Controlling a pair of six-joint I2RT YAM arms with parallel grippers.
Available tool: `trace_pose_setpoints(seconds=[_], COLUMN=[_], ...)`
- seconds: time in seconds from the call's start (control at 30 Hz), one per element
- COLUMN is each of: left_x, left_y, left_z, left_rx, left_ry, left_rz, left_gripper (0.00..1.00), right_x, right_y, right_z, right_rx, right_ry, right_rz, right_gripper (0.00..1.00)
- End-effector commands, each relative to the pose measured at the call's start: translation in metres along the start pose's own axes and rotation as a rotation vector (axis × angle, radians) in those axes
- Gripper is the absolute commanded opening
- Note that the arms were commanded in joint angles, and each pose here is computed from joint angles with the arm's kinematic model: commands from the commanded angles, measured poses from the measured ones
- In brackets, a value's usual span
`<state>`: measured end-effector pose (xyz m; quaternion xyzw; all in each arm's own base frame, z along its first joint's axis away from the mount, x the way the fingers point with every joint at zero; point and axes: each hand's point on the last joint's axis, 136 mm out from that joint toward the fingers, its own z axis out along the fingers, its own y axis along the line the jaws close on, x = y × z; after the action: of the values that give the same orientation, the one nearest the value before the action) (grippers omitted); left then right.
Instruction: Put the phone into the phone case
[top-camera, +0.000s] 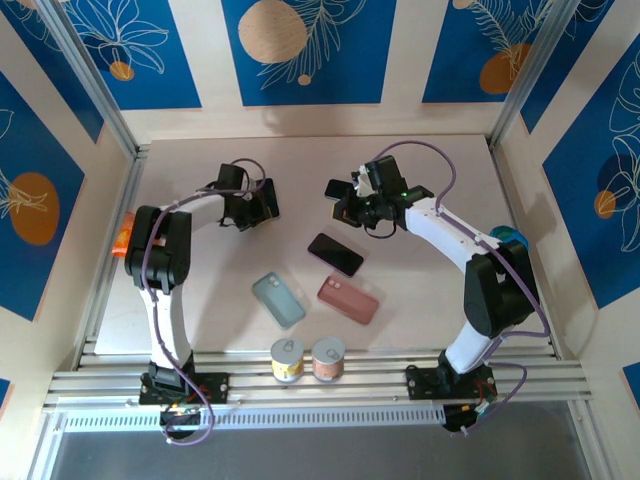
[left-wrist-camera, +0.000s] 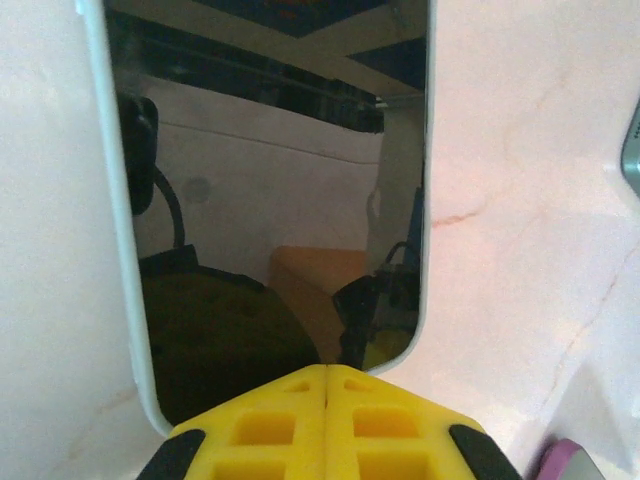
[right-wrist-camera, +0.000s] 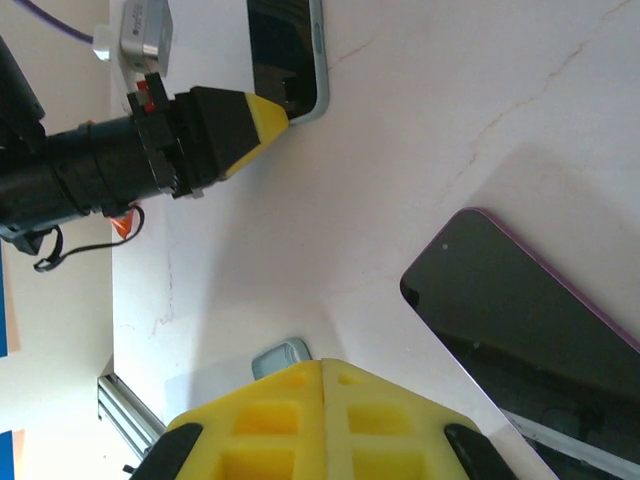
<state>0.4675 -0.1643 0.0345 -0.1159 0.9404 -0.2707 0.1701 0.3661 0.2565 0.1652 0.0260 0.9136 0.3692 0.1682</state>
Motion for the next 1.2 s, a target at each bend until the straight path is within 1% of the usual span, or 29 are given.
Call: trace_pose_setpoints(seconds=[0.0, 0.07, 0.17, 0.3, 0.33, 0.37, 0.43, 0.47, 0.53, 0.57, 0.6, 0.7, 0.8, 0.93, 1.07, 1.17], left_x=[-0.001, -0.003, -0.006, -0.015, -0.018, -0.020, -0.022, -0.023, -0.023, -0.021, -0.017, -0.001, 0.022, 0.058, 0.084, 0.096], left_y=[0.029, 0.031, 0.026, -0.002, -0.009, -0.017, -0.037, -0.048, -0.063, -0.068, -0.071, -0.077, -0.074, -0.068, -0.055, -0.047], left_z=[0.002, 0.001, -0.002, -0.017, -0.022, -0.028, -0.042, -0.052, -0.073, -0.083, -0.093, -0.115, -0.128, -0.134, -0.142, -0.150], left_rx=[-0.106, -0.106, -0.086, 0.026, 0.049, 0.076, 0.152, 0.191, 0.240, 0.255, 0.265, 0.285, 0.268, 0.228, 0.197, 0.171], left_ry=[0.014, 0.012, 0.001, -0.052, -0.060, -0.067, -0.081, -0.094, -0.125, -0.139, -0.148, -0.150, -0.132, -0.086, -0.062, -0.064], left_rz=[0.001, 0.002, 0.006, 0.029, 0.034, 0.039, 0.043, 0.045, 0.047, 0.045, 0.038, 0.025, 0.027, 0.042, 0.035, 0.033], left_gripper=[0.00, 0.00, 0.00, 0.00, 0.00, 0.00, 0.02, 0.09, 0.20, 0.29, 0.33, 0.39, 0.40, 0.41, 0.41, 0.41], right_x=[0.002, 0.004, 0.009, 0.018, 0.020, 0.021, 0.026, 0.029, 0.034, 0.038, 0.041, 0.050, 0.057, 0.064, 0.068, 0.070], right_y=[0.007, 0.006, 0.000, -0.013, -0.018, -0.023, -0.029, -0.033, -0.042, -0.044, -0.048, -0.053, -0.062, -0.072, -0.082, -0.084], right_z=[0.000, 0.001, 0.006, 0.012, 0.014, 0.015, 0.017, 0.018, 0.021, 0.024, 0.025, 0.030, 0.035, 0.044, 0.054, 0.062], right_rx=[-0.009, 0.002, 0.056, 0.172, 0.217, 0.257, 0.312, 0.348, 0.412, 0.420, 0.433, 0.429, 0.459, 0.490, 0.520, 0.514], right_ry=[0.029, 0.034, 0.048, 0.078, 0.085, 0.089, 0.110, 0.124, 0.145, 0.162, 0.173, 0.198, 0.226, 0.270, 0.319, 0.338], right_rz=[-0.024, -0.035, -0.074, -0.176, -0.206, -0.232, -0.306, -0.342, -0.396, -0.421, -0.434, -0.470, -0.514, -0.584, -0.616, -0.634], right_gripper=[0.00, 0.00, 0.00, 0.00, 0.02, 0.06, 0.23, 0.32, 0.45, 0.52, 0.56, 0.67, 0.73, 0.78, 0.79, 0.80])
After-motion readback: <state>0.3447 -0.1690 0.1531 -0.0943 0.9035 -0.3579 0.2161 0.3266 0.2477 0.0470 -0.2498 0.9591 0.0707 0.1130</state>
